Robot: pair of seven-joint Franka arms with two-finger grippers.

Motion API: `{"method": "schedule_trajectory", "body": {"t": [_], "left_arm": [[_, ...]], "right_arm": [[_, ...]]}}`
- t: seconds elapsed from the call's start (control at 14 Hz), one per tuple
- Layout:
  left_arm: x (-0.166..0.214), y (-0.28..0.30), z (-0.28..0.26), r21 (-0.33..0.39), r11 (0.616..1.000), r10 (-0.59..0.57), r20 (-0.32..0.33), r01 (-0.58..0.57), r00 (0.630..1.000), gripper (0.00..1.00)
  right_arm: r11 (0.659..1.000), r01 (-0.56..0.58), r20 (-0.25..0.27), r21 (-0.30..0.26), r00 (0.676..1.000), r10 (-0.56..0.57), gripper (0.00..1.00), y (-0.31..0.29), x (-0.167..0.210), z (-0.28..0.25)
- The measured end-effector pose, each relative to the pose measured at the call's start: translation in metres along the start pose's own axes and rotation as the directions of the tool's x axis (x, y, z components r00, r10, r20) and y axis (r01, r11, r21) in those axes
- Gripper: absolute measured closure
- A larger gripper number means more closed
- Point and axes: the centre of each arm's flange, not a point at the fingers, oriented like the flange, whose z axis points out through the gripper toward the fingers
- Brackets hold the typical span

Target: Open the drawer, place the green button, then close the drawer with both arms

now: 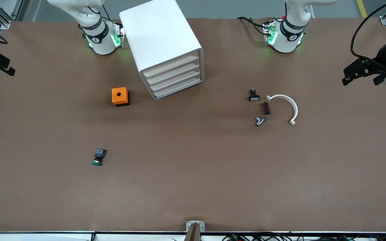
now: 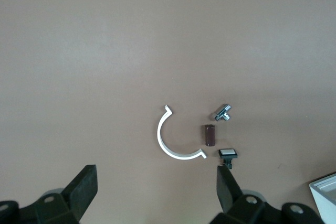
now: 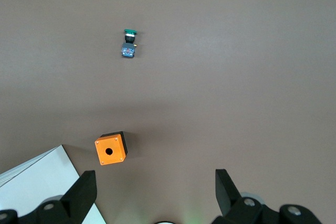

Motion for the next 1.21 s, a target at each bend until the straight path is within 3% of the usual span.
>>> {"method": "schedule_trajectory", "body": {"t": [0.29,0.43,0.64,0.79,1.0,1.14,1.21], "left_arm": [[0.037,0.012,0.084,0.021,0.998,-0.069,0.147,0.067,0.987,0.0],[0.053,0.041,0.14,0.051,0.993,-0.114,0.231,0.105,0.966,0.0],[0.063,0.105,0.208,0.126,0.978,-0.199,0.306,0.168,0.931,0.0],[0.062,0.148,0.246,0.184,0.961,-0.256,0.33,0.205,0.908,0.0],[0.054,0.22,0.286,0.269,0.919,-0.366,0.308,0.288,0.878,0.0],[0.043,0.268,0.296,0.284,0.891,-0.433,0.296,0.354,0.851,0.0],[0.035,0.293,0.3,0.272,0.881,-0.461,0.321,0.386,0.827,0.0]], "right_arm": [[1.0,0.0,0.001,0.0,1.0,0.0,0.0,0.0,0.0,0.0],[1.0,0.0,0.001,0.0,1.0,0.0,0.0,0.0,0.0,0.0],[1.0,0.001,0.002,0.0,1.0,-0.001,0.0,0.0,0.0,0.001],[1.0,0.001,0.002,0.0,1.0,-0.001,0.0,-0.001,0.0,0.001],[1.0,0.001,0.002,0.0,1.0,-0.001,0.0,-0.001,0.0,0.001],[1.0,0.002,0.002,0.0,1.0,-0.002,0.0,-0.001,0.0,0.001],[1.0,0.002,0.002,0.0,1.0,-0.002,0.0,-0.001,0.0,0.001]]}}
